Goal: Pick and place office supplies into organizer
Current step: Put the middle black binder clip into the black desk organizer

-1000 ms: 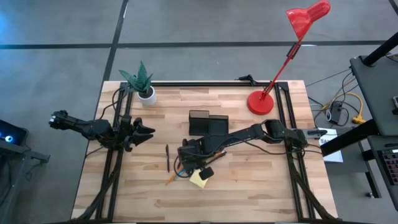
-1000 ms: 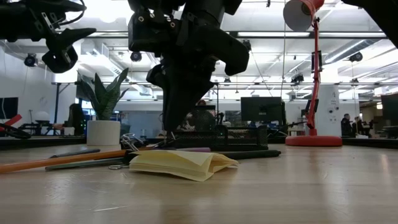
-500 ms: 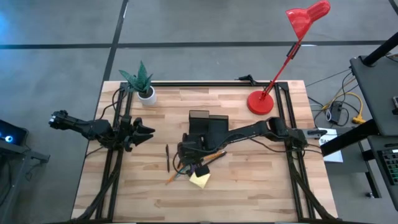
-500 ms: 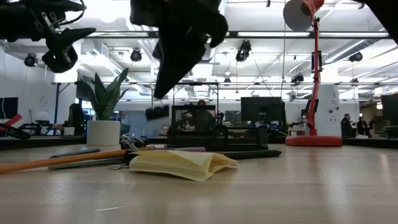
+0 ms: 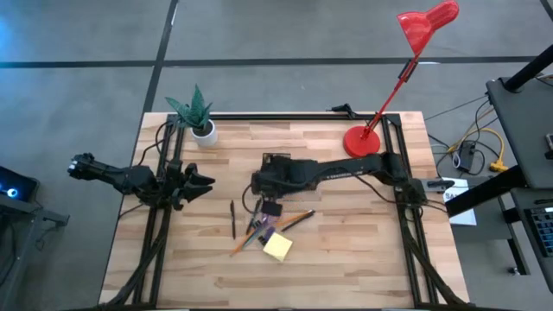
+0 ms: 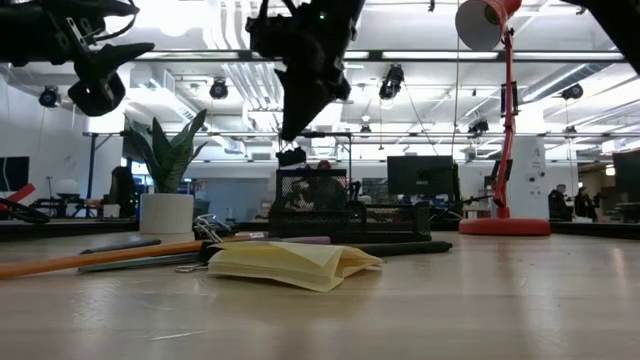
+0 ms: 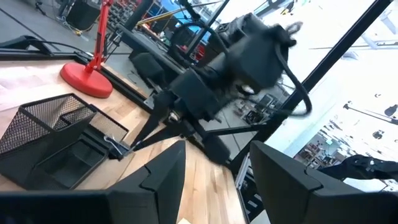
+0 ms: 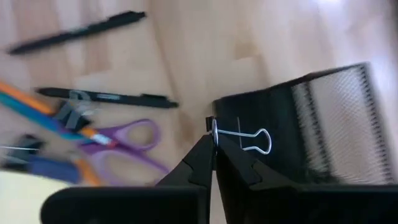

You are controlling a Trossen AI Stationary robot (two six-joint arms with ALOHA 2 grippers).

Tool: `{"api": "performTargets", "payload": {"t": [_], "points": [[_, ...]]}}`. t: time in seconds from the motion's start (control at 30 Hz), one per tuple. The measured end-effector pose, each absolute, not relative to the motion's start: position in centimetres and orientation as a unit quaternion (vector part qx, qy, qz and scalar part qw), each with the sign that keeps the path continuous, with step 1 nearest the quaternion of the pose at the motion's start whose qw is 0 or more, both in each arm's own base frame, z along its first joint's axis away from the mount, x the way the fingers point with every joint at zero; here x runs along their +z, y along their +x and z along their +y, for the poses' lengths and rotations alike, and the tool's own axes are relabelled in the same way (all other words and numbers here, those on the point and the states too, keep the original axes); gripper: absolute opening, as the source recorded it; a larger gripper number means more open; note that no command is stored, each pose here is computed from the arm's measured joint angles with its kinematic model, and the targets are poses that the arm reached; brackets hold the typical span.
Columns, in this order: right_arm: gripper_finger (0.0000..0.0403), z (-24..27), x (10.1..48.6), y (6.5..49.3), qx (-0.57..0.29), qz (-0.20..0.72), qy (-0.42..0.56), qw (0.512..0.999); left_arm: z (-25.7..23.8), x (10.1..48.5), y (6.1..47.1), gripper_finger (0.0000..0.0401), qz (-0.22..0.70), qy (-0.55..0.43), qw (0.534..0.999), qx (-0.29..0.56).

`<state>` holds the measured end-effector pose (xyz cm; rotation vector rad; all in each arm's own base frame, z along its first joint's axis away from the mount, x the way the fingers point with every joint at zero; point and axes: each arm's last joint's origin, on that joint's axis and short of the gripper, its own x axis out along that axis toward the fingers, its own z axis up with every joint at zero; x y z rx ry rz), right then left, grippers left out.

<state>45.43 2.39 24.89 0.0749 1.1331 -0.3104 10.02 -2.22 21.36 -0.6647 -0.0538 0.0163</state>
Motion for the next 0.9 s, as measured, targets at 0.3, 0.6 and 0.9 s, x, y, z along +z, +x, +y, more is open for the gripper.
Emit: {"api": "performTargets", "payload": {"t": [0.3,0.6,0.9], "points": [[0.0008,-1.3,22.5,45.2,-0.2,0.539,0.129,0.808,-2.2,21.3,10.0,0.0167,-0.026,-0.326,0.945,0.008],[0.0009,-2.4,19.3,45.0,-0.218,0.524,0.163,0.807,-2.2,21.3,10.0,0.0167,-0.024,-0.324,0.946,0.01],[0.0009,-2.6,18.0,45.1,-0.25,0.497,0.153,0.817,-2.2,21.3,10.0,0.0167,-0.027,-0.325,0.945,0.011]]}}
